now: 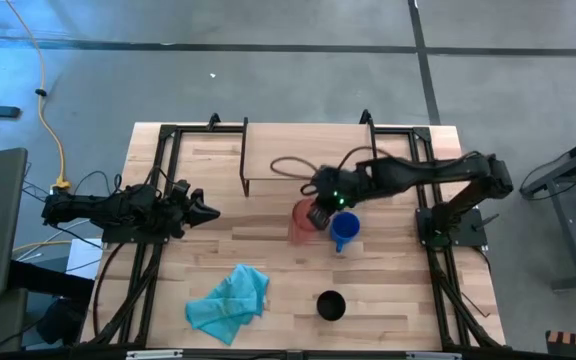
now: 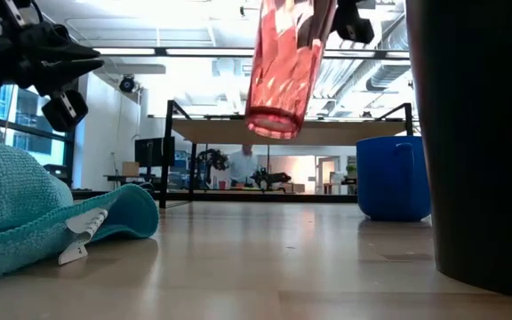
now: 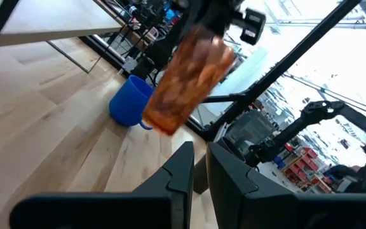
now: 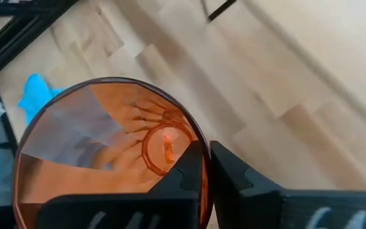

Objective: Stack small to large cups/mugs on shelf
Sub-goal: Put the red cup on the shelf

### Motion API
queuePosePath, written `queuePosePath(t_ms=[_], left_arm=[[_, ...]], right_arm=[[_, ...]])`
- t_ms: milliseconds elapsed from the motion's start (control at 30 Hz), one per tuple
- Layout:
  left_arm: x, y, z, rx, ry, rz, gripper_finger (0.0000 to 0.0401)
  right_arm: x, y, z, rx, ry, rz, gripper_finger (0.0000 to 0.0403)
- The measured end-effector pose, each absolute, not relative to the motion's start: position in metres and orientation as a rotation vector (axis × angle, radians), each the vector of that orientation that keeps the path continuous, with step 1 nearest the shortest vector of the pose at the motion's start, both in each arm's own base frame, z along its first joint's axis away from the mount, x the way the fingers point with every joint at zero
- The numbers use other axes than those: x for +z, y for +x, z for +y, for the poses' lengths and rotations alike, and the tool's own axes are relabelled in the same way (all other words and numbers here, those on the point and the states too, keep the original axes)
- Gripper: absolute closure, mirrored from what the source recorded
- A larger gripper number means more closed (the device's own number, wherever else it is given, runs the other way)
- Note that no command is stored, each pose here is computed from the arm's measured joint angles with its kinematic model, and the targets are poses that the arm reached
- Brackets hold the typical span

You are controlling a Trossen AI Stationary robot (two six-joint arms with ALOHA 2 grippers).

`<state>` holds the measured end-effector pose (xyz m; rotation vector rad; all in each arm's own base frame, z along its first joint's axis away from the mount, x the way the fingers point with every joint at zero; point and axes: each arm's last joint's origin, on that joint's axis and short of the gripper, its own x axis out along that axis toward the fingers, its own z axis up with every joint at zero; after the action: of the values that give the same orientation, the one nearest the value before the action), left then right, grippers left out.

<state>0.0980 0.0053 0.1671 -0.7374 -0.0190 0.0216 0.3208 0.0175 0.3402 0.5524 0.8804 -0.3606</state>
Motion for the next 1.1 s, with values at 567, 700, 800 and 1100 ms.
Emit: queuePosePath(t_ms=[567,700,800,1100], left_arm=[[0.166,0.098,0.006,0.05,-0.738,-0.023,0.0368],[0.166,0.098,0.006,0.051,-0.738,-0.023,0.0368],[0.166,0.098,0.006,0.051,-0.738,-0.023,0.0368],[0.167,0.098,0.006,0.054,-0.74,-0.025,0.0368]], right_arm=[[0.439,0.295,-0.049,-0.475,0.36,0.69,0.0403],[0.446,0.291,-0.057,-0.481,0.334,0.678,0.0403],[0.446,0.29,-0.061,-0.478,0.343,0.687,0.0403],[0.444,0.289,-0.063,-0.464,0.327,0.707,0.0403]])
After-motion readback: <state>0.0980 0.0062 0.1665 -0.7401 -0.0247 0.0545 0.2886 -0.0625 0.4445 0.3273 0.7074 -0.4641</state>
